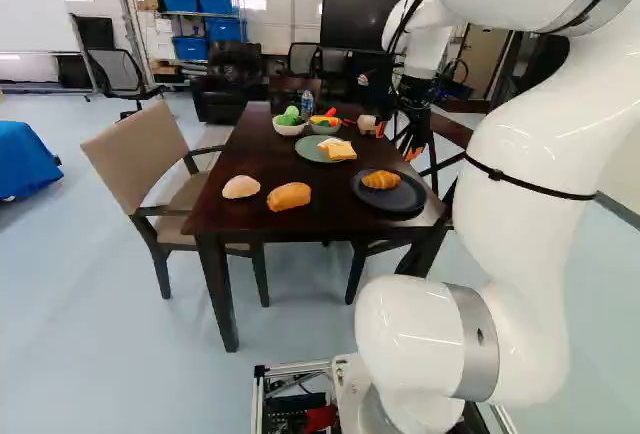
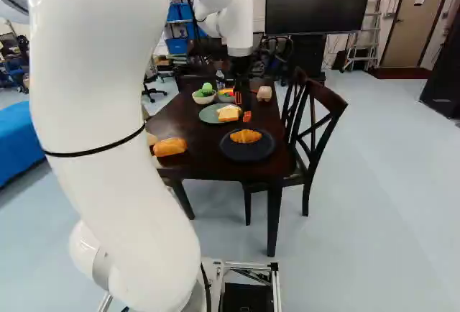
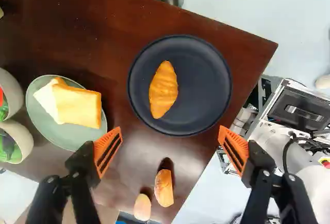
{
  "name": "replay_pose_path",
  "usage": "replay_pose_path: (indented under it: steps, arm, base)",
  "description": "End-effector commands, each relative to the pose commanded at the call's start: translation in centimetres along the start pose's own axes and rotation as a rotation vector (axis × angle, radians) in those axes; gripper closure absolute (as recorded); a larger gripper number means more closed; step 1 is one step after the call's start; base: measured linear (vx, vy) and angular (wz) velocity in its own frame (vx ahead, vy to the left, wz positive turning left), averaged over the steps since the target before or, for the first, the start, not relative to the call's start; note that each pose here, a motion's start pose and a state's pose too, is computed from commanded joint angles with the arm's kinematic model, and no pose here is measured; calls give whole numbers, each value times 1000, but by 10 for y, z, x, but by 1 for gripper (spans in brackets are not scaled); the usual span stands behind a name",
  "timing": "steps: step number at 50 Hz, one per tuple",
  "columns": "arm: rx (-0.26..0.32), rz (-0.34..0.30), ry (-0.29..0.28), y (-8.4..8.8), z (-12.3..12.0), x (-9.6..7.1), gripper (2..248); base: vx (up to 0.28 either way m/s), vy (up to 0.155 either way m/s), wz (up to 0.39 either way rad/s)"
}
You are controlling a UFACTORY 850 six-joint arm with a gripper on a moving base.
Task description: Move the croissant to the empty plate
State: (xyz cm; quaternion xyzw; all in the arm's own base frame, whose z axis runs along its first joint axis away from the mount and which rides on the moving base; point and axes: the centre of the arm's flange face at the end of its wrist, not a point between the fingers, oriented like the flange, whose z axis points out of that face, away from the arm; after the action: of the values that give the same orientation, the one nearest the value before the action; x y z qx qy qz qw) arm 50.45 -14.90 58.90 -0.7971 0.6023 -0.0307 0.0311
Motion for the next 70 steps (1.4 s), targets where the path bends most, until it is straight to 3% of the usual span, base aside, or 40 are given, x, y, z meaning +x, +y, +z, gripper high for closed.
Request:
replay_pose_path:
  steps: [15,70]
  arm:
    - [13,-14,33,9,-24,-4,3]
    - [13,-14,33,9,-24,-4,3]
  base:
    - [0,0,0]
    - [0,0,0]
